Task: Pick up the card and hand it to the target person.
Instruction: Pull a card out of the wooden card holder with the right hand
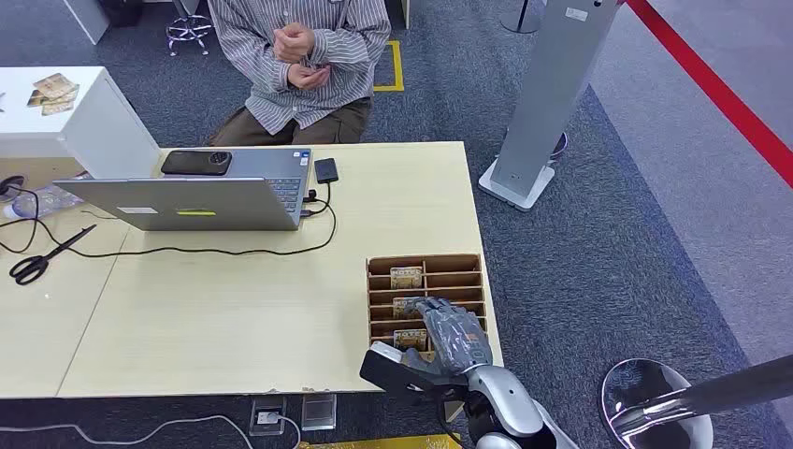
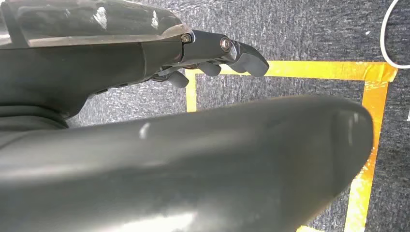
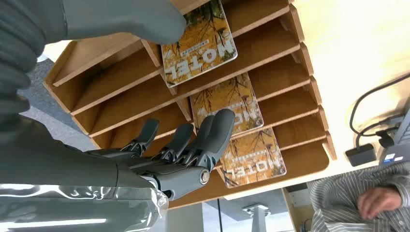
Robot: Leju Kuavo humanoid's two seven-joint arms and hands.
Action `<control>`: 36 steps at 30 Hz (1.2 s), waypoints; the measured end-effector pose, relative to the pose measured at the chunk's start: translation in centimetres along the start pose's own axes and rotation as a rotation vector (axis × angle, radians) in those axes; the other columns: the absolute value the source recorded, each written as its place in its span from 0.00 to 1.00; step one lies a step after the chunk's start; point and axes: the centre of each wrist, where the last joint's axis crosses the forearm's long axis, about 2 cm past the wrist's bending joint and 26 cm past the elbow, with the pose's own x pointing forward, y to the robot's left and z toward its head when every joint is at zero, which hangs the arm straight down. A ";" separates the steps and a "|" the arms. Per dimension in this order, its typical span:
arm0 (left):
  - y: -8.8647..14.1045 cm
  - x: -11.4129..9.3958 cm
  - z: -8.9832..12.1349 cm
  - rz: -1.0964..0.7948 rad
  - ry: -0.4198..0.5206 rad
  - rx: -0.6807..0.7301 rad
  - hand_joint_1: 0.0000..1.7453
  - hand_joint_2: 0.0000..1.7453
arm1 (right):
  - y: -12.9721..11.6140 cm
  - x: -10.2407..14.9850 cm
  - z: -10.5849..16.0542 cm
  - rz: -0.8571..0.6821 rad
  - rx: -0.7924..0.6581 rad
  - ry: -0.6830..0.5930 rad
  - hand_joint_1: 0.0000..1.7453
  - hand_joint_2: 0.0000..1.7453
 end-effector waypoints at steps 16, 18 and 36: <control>0.0 0.0 0.0 0.002 0.012 0.009 0.00 0.00 | 0.4 -0.1 0.0 -0.005 0.023 0.011 0.45 1.00; 0.0 0.0 0.0 0.002 0.013 0.009 0.00 0.00 | 0.4 -0.1 0.0 -0.006 0.023 0.011 0.45 1.00; 0.0 0.0 0.0 0.002 0.013 0.009 0.00 0.00 | 0.4 -0.1 0.0 -0.006 0.026 0.003 0.51 1.00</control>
